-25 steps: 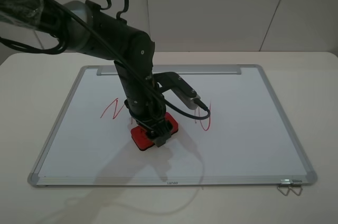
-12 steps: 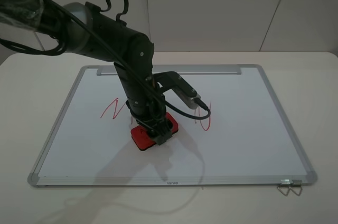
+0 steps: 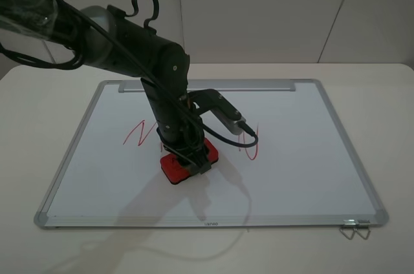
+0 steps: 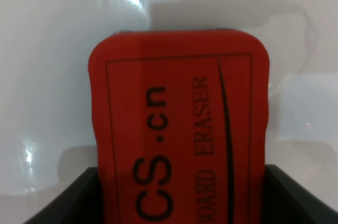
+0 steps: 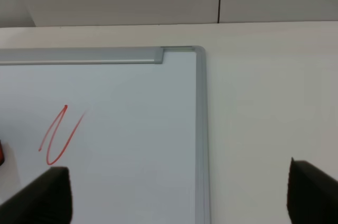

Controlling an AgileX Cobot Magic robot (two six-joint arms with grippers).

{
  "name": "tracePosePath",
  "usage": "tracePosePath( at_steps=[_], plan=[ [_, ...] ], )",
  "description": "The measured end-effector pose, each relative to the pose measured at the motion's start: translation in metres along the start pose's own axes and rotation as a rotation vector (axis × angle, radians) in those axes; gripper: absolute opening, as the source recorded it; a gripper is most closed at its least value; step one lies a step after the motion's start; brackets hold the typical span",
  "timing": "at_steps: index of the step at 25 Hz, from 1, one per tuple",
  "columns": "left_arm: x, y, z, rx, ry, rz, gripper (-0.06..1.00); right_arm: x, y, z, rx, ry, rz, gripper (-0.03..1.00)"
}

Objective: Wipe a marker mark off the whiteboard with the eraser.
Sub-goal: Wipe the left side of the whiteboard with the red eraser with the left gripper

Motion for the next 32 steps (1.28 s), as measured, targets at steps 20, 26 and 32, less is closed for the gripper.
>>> tracePosePath(
  at_steps=[20, 26, 32],
  plan=[
    [0.053, 0.124, 0.023, 0.623, -0.08, -0.065, 0.57, 0.0, 0.0, 0.0, 0.0, 0.0, 0.0, 0.72],
    [0.05, 0.152, 0.038, 0.627, -0.088, -0.137, 0.57, 0.0, 0.0, 0.0, 0.0, 0.0, 0.0, 0.72],
    [0.034, 0.161, 0.055, 0.645, -0.11, -0.138, 0.57, 0.0, 0.0, 0.0, 0.0, 0.0, 0.0, 0.72]
  ],
)
Point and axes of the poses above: a point on each arm's last joint axis where the gripper is mounted, x pointing back along that axis away from the gripper, y along the wrist's bending axis when the last joint is at zero, z = x × y, the point moved 2 cm from there along -x, pointing out along that axis toward the gripper, and after that the axes turned 13 degrees about x, right-handed, at the moved point
